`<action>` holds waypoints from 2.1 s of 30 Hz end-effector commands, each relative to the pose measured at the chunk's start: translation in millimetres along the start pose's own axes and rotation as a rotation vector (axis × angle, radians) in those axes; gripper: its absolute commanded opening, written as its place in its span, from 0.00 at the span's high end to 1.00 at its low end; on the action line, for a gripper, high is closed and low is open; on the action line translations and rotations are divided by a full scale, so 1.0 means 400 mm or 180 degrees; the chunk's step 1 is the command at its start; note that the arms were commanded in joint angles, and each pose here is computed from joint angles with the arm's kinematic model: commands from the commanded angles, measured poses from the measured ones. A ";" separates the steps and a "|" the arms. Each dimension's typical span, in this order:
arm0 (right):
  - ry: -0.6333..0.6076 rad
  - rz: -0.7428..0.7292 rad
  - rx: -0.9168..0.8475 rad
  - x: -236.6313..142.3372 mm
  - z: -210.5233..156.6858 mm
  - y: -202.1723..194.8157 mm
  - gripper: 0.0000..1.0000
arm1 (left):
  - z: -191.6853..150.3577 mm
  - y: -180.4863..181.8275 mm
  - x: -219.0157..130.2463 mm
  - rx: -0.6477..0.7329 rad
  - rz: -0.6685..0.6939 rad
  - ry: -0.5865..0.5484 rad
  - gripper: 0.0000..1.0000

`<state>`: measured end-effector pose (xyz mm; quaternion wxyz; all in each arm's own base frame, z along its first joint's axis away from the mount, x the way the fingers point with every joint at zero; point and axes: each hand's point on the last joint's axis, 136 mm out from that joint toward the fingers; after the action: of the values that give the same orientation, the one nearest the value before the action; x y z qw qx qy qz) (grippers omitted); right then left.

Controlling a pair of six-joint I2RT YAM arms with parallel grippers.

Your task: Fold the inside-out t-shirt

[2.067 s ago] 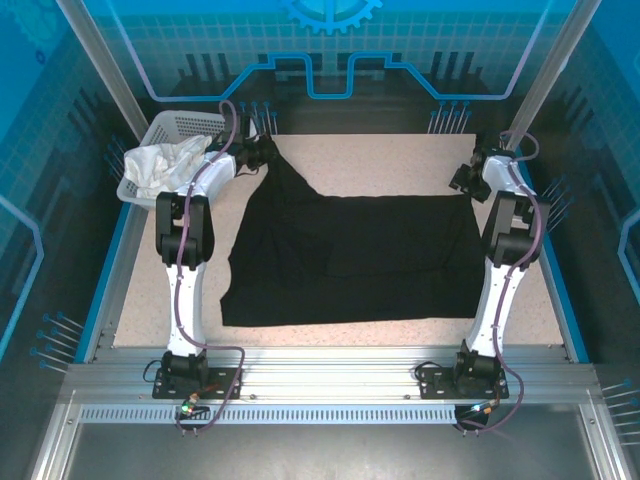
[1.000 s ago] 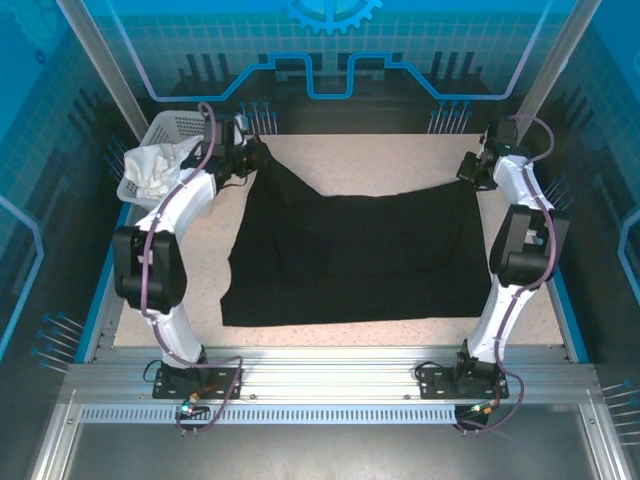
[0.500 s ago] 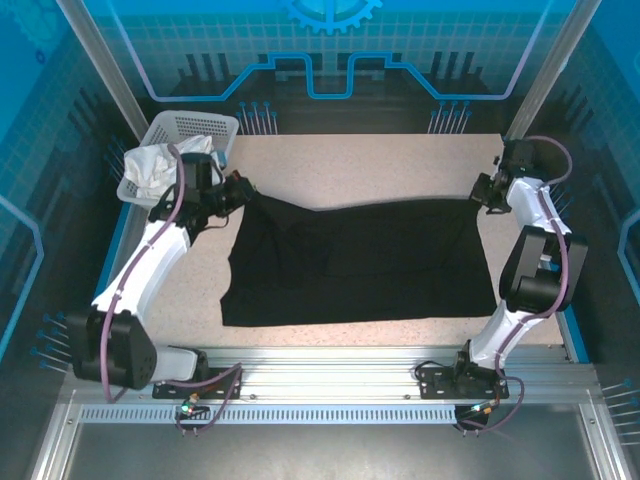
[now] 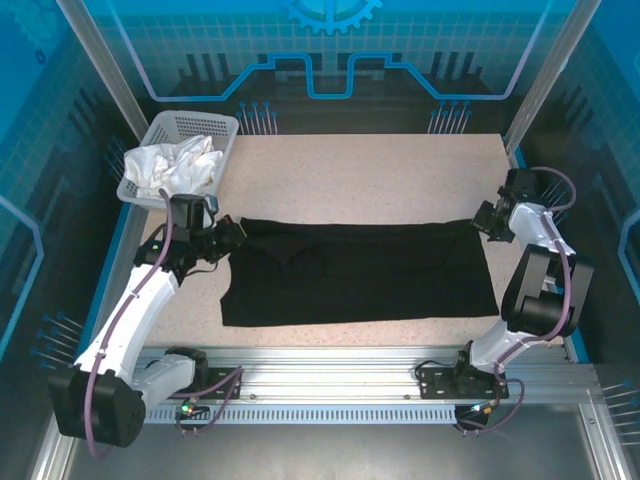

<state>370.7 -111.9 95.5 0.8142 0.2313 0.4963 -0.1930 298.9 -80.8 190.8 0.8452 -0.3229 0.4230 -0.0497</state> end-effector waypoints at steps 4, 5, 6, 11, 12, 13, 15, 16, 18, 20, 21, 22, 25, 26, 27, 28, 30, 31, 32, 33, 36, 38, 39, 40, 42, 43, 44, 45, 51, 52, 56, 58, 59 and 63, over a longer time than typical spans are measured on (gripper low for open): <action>-0.0138 -0.0140 0.0099 -0.045 -0.020 -0.042 1.00 | -0.056 0.022 -0.025 -0.0002 0.0055 0.0208 1.00; -0.0142 -0.0153 0.0103 -0.048 -0.025 -0.046 1.00 | -0.061 0.025 -0.029 -0.0001 0.0063 0.0222 1.00; -0.0145 -0.0165 0.0109 -0.051 -0.029 -0.050 1.00 | -0.066 0.027 -0.033 0.0004 0.0074 0.0232 1.00; -0.0118 -0.0225 0.0103 -0.060 -0.053 -0.065 1.00 | -0.093 0.031 -0.050 -0.0028 0.0061 0.0313 1.00; -0.0114 -0.0241 0.0108 -0.062 -0.057 -0.068 1.00 | -0.098 0.033 -0.055 -0.0029 0.0070 0.0324 1.00; -0.0101 -0.0265 0.0107 -0.062 -0.065 -0.074 1.00 | -0.104 0.035 -0.058 -0.0035 0.0073 0.0341 1.00; -0.0107 -0.0313 0.0108 -0.064 -0.073 -0.083 1.00 | -0.116 0.038 -0.061 -0.0047 0.0067 0.0379 1.00; -0.0112 -0.0333 0.0108 -0.063 -0.077 -0.087 1.00 | -0.124 0.041 -0.061 -0.0056 0.0067 0.0409 1.00; -0.0102 -0.0388 0.0112 -0.057 -0.087 -0.098 1.00 | -0.142 0.047 -0.057 -0.0101 0.0050 0.0486 1.00; -0.0048 -0.0414 0.0126 -0.039 -0.104 -0.105 1.00 | -0.167 0.056 -0.046 -0.0163 0.0019 0.0583 1.00; -0.0012 -0.0445 0.0132 -0.028 -0.115 -0.112 1.00 | -0.182 0.065 -0.040 -0.0204 0.0029 0.0637 1.00; 0.0029 -0.0484 0.0132 -0.016 -0.127 -0.119 1.00 | -0.191 0.070 -0.037 -0.0218 0.0027 0.0666 1.00; 0.0037 -0.0548 0.0170 -0.001 -0.139 -0.132 1.00 | -0.208 0.077 -0.035 -0.0265 0.0018 0.0706 1.00; 0.0018 -0.0585 0.0182 0.000 -0.138 -0.138 1.00 | -0.211 0.078 -0.035 -0.0277 0.0012 0.0716 1.00; -0.0006 -0.0616 0.0190 -0.001 -0.135 -0.142 1.00 | -0.215 0.078 -0.036 -0.0281 0.0002 0.0728 1.00; -0.0029 -0.0646 0.0208 -0.002 -0.132 -0.147 1.00 | -0.219 0.079 -0.036 -0.0291 0.0003 0.0745 1.00; -0.0070 -0.0654 0.0250 -0.006 -0.129 -0.147 0.96 | -0.226 0.083 -0.033 -0.0302 0.0003 0.0773 1.00; -0.0107 -0.0616 0.0262 -0.011 -0.122 -0.142 0.87 | -0.230 0.083 -0.030 -0.0311 -0.0012 0.0794 1.00; -0.0136 -0.0577 0.0247 -0.016 -0.118 -0.133 0.77 | -0.233 0.085 -0.027 -0.0317 -0.0012 0.0809 1.00; -0.0101 -0.0562 0.0197 -0.014 -0.143 -0.130 0.67 | -0.237 0.087 -0.023 -0.0322 -0.0015 0.0826 1.00; -0.0411 -0.0193 -0.0316 -0.062 -0.143 -0.021 0.47 | -0.238 0.089 -0.018 -0.0325 -0.0025 0.0830 1.00; -0.0699 0.0222 -0.0986 -0.109 -0.170 0.116 0.40 | -0.235 0.087 -0.017 -0.0316 -0.0032 0.0823 1.00; -0.0829 0.0464 -0.1339 -0.136 -0.196 0.193 0.38 | -0.232 0.085 -0.016 -0.0312 -0.0034 0.0818 1.00; -0.0896 0.0723 -0.1667 -0.158 -0.233 0.265 0.37 | -0.230 0.084 -0.016 -0.0304 -0.0035 0.0817 1.00; -0.1062 0.1234 -0.2307 -0.208 -0.331 0.412 0.34 | -0.226 0.082 -0.014 -0.0302 -0.0037 0.0814 1.00; -0.1125 0.1411 -0.2570 -0.228 -0.375 0.468 0.33 | -0.223 0.080 -0.013 -0.0300 -0.0044 0.0806 1.00; -0.1209 0.1558 -0.2858 -0.248 -0.431 0.530 0.30 | -0.222 0.079 -0.013 -0.0295 -0.0041 0.0805 1.00; -0.1264 0.1726 -0.3101 -0.265 -0.490 0.587 0.22 | -0.221 0.077 -0.012 -0.0290 -0.0046 0.0806 1.00; -0.1531 0.2369 -0.3878 -0.312 -0.758 0.811 0.08 | -0.219 0.080 -0.010 -0.0293 -0.0041 0.0783 1.00; -0.1575 0.2473 -0.3903 -0.319 -0.786 0.834 0.07 | -0.221 0.080 -0.008 -0.0304 -0.0049 0.0788 1.00; -0.1772 0.2629 -0.4119 -0.312 -0.887 0.910 0.02 | -0.225 0.084 -0.002 -0.0329 -0.0054 0.0795 1.00; -0.1872 0.2544 -0.4218 -0.282 -0.920 0.926 0.02 | -0.223 0.084 -0.001 -0.0323 -0.0056 0.0789 1.00; -0.1955 0.2544 -0.4223 -0.283 -0.928 0.953 0.01 | -0.223 0.083 0.000 -0.0327 -0.0059 0.0792 1.00; -0.2156 0.2348 -0.4273 -0.247 -0.948 0.985 0.01 | -0.226 0.085 0.000 -0.0318 -0.0050 0.0807 1.00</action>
<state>253.4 420.8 85.4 0.8698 -0.2259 0.1847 0.3979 226.9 -96.2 134.8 0.7776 -0.3465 0.5198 -0.0714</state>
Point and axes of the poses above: each hand's point on the last joint's axis, 136 mm out from that joint toward the fingers, its own x axis out along the fingers, its own y axis along the line the jaws close on, z = x × y, and after that the axes turned 4 degrees about x, right-handed
